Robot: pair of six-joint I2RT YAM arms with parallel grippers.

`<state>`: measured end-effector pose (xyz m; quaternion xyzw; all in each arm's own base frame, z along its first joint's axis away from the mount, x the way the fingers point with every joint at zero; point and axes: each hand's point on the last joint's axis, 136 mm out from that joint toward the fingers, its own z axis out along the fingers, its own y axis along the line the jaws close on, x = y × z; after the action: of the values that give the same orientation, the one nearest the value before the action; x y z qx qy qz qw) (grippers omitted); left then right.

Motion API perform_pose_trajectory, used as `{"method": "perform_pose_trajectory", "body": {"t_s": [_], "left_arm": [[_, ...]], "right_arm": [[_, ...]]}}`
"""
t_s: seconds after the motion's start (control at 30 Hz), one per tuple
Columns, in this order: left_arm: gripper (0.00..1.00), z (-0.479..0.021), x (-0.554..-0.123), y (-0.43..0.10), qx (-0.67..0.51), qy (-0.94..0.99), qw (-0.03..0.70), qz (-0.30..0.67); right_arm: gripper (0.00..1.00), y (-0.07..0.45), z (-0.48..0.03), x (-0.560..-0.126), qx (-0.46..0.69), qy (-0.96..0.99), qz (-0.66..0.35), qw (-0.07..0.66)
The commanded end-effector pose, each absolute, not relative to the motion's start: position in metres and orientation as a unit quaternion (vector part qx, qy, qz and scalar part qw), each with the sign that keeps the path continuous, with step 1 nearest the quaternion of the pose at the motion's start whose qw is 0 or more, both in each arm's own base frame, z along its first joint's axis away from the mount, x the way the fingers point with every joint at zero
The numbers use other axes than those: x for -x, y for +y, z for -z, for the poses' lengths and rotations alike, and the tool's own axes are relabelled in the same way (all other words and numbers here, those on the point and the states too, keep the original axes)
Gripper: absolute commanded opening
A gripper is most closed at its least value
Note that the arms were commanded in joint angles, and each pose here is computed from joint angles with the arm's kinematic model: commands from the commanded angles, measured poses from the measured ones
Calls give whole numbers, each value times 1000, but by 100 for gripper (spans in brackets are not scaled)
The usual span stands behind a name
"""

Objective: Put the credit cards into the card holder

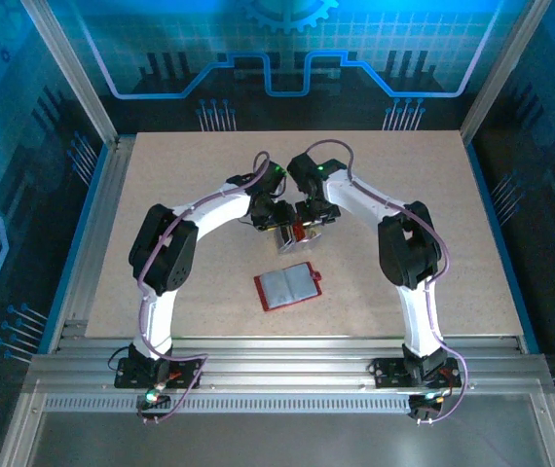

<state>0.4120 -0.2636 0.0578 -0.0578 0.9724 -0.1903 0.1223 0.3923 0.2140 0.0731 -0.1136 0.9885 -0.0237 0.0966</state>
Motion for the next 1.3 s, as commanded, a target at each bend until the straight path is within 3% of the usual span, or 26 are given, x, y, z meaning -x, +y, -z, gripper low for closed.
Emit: {"method": "perform_pose_trajectory", "body": {"t_s": [0.0,0.33,0.67,1.27], "left_arm": [[50,-32,-405,-254,51,981,98,157],[50,-18,-397,-247,55,984,89,143],[50,-12,-396,-246,59,984,84,144],[49,-7,-395,-246,62,984,77,148]], "right_arm": [[37,208,-69,-394,115,989,33,83],[30,199,-80,-398,119,987,57,94],[33,191,-94,-398,120,984,73,105],[27,198,-116,-396,131,981,68,124]]}}
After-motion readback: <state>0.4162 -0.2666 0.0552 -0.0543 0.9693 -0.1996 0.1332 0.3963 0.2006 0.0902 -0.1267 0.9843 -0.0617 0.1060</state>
